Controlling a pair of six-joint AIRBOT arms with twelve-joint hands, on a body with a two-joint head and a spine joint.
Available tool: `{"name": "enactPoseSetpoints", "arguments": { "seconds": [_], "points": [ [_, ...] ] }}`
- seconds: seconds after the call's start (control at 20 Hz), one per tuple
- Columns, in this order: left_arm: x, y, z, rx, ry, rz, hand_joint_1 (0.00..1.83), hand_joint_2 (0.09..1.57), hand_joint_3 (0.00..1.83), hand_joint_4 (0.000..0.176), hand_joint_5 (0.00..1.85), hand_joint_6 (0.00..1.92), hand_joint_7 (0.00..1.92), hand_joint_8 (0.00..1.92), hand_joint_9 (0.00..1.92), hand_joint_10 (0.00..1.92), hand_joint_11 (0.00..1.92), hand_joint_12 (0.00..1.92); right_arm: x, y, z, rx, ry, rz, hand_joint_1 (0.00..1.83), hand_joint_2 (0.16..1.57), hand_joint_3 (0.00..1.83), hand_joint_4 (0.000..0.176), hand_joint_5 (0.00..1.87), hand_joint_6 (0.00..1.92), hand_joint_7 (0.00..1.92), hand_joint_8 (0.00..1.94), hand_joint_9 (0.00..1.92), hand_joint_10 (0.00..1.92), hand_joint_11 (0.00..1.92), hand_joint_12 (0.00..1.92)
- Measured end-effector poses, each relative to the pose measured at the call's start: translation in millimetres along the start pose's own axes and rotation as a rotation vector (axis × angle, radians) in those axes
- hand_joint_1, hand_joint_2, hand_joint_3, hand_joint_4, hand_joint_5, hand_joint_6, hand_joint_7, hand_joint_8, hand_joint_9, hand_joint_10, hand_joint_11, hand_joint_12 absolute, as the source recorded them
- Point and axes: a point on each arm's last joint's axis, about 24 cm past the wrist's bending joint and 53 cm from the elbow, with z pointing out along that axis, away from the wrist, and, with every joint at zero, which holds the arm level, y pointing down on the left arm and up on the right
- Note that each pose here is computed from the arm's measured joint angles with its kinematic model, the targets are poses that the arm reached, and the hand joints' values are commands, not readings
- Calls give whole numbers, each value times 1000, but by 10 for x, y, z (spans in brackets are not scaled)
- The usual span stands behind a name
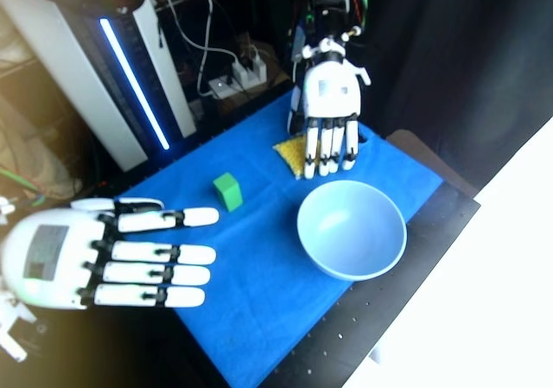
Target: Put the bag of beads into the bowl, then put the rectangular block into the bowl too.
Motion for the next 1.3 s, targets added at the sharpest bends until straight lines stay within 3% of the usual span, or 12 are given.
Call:
{"name": "enactPoseSetpoints", "arguments": {
  "seconds": [0.05,0.3,0.55,0.6,0.7,0.75,0.8,1.0,1.1,1.15,1.25,1.3],
  "points": [
    [-26,5,-1,-2,-11,-22,1190,1181,8,0,765,1161,891,1264,751,1385,571,1631,0,-2,0,1,0,0,591,989,12,176,0,0,13,1,0,0,14,6],
    [-218,55,-194,-19,-46,-25,1212,1178,2,0,795,1133,914,1281,840,1287,761,1545,-2,-11,-2,2,3,-6,602,1004,8,176,0,0,2,0,0,0,18,8],
    [-1057,-23,-414,11,-253,48,1243,1111,0,0,926,969,1041,1050,953,1038,799,1315,54,-26,26,-2,9,-1,625,1017,7,176,0,0,5,2,0,0,39,18],
    [-1244,-96,-426,28,-296,69,1184,1097,0,0,1000,918,903,1371,1008,1568,979,1826,68,-28,32,-4,11,-1,640,1019,5,176,0,0,0,0,0,0,14,8],
    [-1549,-133,-372,41,-366,75,1177,1082,0,0,1038,884,970,1174,1056,1416,1014,1682,57,-47,34,-2,10,-6,666,1023,6,176,0,0,0,0,0,0,10,6],
    [-1780,-110,-317,42,-422,57,1262,1050,0,0,1025,831,1215,742,1150,1044,1040,1413,49,-61,45,-1,2,-2,658,1007,0,176,0,0,0,0,0,0,4,4],
    [-1916,-75,-256,40,-460,29,1264,1053,1,0,990,902,1234,679,1089,918,863,1390,59,-70,50,0,5,-4,652,1005,0,173,0,0,3,1,0,0,9,6],
    [-2019,-67,206,28,-436,-25,1233,1101,4,0,907,1078,1095,867,1020,788,807,1337,86,-77,67,-6,17,-16,646,1002,0,154,0,0,19,6,28,9,27,14],
    [-2088,-55,389,24,-442,-65,1226,1119,0,0,895,1061,1039,1000,976,964,837,1471,88,-80,84,-6,18,-19,628,993,0,168,0,0,21,5,17,4,29,15],
    [-2127,-30,523,18,-450,-98,1207,1144,4,0,866,1096,958,1139,862,1106,665,1637,77,-55,103,-19,18,-29,651,1004,0,165,0,0,17,2,0,0,4,5],
    [-2101,-27,661,9,-431,-110,1198,1165,0,0,809,1156,942,1151,810,1033,674,1555,71,-55,117,-20,16,-29,676,1027,9,153,0,0,26,5,0,0,0,0],
    [-2069,-37,706,7,-416,-112,1026,1038,0,20,608,451,732,512,662,707,429,1435,67,-38,133,-26,16,-33,670,1036,11,149,0,0,7,0,0,0,0,0]
  ]
}}
